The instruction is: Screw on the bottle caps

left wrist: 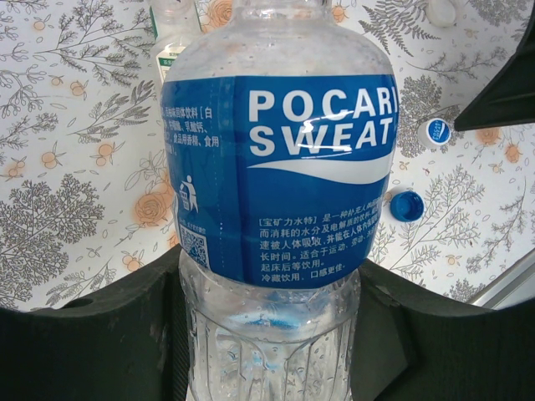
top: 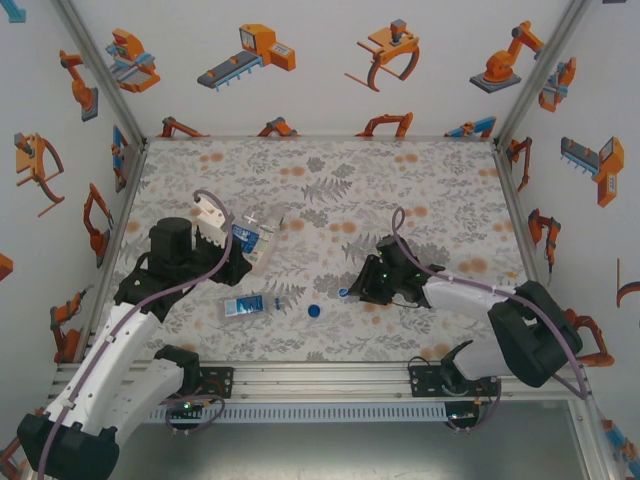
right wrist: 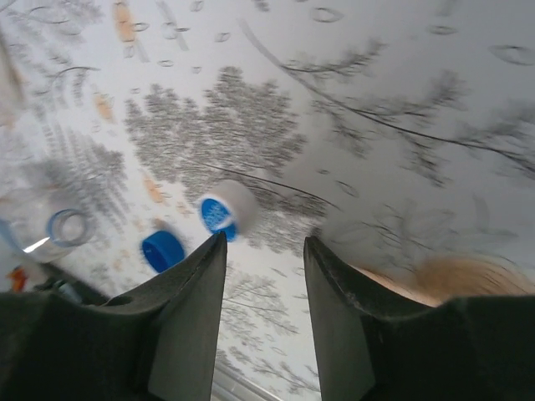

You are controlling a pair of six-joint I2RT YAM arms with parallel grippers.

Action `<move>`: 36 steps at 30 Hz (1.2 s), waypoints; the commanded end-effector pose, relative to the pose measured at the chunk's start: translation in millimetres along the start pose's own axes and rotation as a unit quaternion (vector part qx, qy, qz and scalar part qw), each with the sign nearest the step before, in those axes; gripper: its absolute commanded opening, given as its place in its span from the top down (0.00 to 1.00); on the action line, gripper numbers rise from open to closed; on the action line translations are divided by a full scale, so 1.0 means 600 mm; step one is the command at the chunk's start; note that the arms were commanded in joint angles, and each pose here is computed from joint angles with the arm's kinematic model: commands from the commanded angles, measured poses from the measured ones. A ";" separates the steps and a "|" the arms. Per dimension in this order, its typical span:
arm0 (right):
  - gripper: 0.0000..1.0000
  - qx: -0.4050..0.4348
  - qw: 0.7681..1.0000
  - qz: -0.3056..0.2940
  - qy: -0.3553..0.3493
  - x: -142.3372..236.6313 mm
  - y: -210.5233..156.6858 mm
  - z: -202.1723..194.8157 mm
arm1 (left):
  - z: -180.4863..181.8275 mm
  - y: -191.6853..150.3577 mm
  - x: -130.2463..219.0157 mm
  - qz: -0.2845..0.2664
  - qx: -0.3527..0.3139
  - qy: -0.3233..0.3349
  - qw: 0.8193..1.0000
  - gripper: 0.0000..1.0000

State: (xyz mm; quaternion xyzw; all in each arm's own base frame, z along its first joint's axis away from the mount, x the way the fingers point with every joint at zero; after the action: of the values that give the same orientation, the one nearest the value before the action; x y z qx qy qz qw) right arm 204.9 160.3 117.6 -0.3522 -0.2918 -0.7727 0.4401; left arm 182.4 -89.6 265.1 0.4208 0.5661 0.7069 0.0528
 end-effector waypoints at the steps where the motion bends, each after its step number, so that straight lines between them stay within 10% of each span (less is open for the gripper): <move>1: 0.57 0.037 0.994 -0.022 -0.104 0.028 0.007 -0.011 | 0.003 0.015 0.005 -0.020 -0.007 0.003 1.000 0.88; 14: 0.53 0.239 0.952 -0.024 -0.190 -0.003 -0.021 0.139 | 0.004 0.016 0.005 -0.020 -0.006 0.003 1.000 0.88; 36: 0.58 0.236 0.952 0.012 -0.192 -0.069 -0.039 0.148 | 0.004 0.016 0.005 -0.017 -0.008 0.005 1.000 0.88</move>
State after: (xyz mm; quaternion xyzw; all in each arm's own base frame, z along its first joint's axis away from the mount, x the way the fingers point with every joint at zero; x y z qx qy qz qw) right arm 226.4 255.9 133.3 -0.3844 -0.5426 -0.5926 0.4546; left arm 184.0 -89.1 263.6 0.4224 0.5663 0.7061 0.0485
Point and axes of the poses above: each hand's point on the last joint's axis, 136 mm out from that joint toward the fingers, its own x axis back along the fingers, its own z axis along the line the jaws close on, y = z × x, the point moved 10 cm from there along x, back along the fingers, and after that the axes turned 10 degrees about -x, right-handed, at the moved point
